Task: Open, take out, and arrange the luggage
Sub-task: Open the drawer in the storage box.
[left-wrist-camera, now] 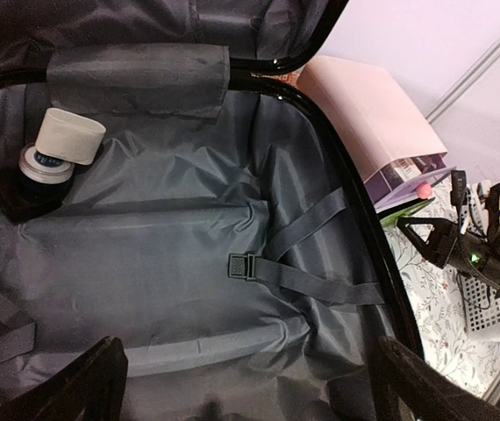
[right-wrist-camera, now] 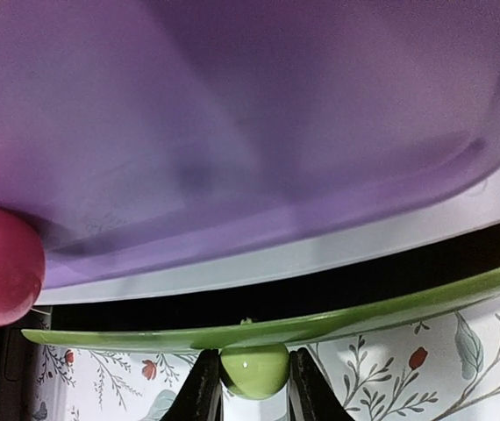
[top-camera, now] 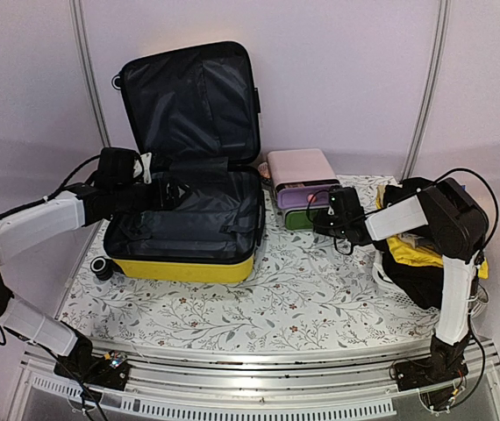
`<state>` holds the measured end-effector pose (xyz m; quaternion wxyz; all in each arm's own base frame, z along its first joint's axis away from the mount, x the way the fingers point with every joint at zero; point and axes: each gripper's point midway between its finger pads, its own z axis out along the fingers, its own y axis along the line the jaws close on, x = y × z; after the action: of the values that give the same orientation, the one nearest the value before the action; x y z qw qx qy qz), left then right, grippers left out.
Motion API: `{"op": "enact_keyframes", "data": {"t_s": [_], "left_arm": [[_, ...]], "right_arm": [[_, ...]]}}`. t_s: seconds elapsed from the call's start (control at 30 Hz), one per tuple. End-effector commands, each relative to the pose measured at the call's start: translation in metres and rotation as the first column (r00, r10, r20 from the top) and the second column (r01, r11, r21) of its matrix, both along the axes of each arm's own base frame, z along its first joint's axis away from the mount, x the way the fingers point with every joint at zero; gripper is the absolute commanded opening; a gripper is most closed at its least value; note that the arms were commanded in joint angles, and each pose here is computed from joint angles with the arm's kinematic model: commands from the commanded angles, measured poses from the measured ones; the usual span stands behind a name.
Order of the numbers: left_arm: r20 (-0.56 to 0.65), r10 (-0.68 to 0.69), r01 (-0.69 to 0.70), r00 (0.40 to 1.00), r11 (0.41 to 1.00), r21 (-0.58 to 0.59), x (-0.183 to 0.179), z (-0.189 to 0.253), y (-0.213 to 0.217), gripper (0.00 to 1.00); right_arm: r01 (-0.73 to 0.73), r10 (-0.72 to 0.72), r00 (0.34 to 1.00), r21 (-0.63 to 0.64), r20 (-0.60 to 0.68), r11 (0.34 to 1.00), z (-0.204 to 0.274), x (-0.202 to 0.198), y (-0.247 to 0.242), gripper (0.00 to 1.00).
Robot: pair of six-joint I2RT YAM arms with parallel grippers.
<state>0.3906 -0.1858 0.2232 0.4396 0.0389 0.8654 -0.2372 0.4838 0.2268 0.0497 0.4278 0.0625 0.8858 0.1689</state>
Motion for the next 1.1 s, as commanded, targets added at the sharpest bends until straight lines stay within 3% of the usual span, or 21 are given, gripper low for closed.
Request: {"op": "enact_keyframes", "data": {"t_s": [0.0,0.63,0.7,0.77,0.8,0.97,1.07], "left_arm": [[0.021,0.007,-0.007,1.000,1.000,0.003,0.003,0.006,0.006,0.98],[-0.022,0.067,-0.065,0.998,0.996,0.064,0.017,-0.015,0.018,0.98],[-0.028,0.081,-0.079,0.996,0.994,0.078,0.022,-0.018,0.023,0.98],[-0.042,0.107,-0.103,0.993,0.990,0.097,0.030,-0.026,0.030,0.98],[-0.047,0.126,-0.120,0.991,0.987,0.103,0.036,-0.029,0.036,0.98],[-0.096,0.210,-0.202,0.973,0.976,0.083,0.068,-0.045,0.062,0.98],[-0.127,0.249,-0.251,0.960,0.968,0.000,0.088,-0.053,0.075,0.98]], "right_arm": [[0.003,-0.003,1.000,0.012,0.017,1.000,0.008,-0.010,-0.003,0.20],[-0.050,0.051,0.998,0.031,-0.037,0.998,0.010,-0.088,0.004,0.21],[-0.052,0.054,0.997,0.027,-0.046,0.998,0.008,-0.091,0.005,0.29],[-0.048,0.049,0.998,0.024,-0.047,0.999,0.008,-0.091,0.003,0.48],[-0.046,0.047,0.998,0.022,-0.041,0.999,0.011,-0.090,0.003,0.52],[-0.081,0.081,0.997,0.024,-0.001,0.996,0.032,-0.091,0.006,0.68],[-0.118,0.117,0.993,0.046,0.015,0.992,0.043,-0.097,0.010,0.73]]}}
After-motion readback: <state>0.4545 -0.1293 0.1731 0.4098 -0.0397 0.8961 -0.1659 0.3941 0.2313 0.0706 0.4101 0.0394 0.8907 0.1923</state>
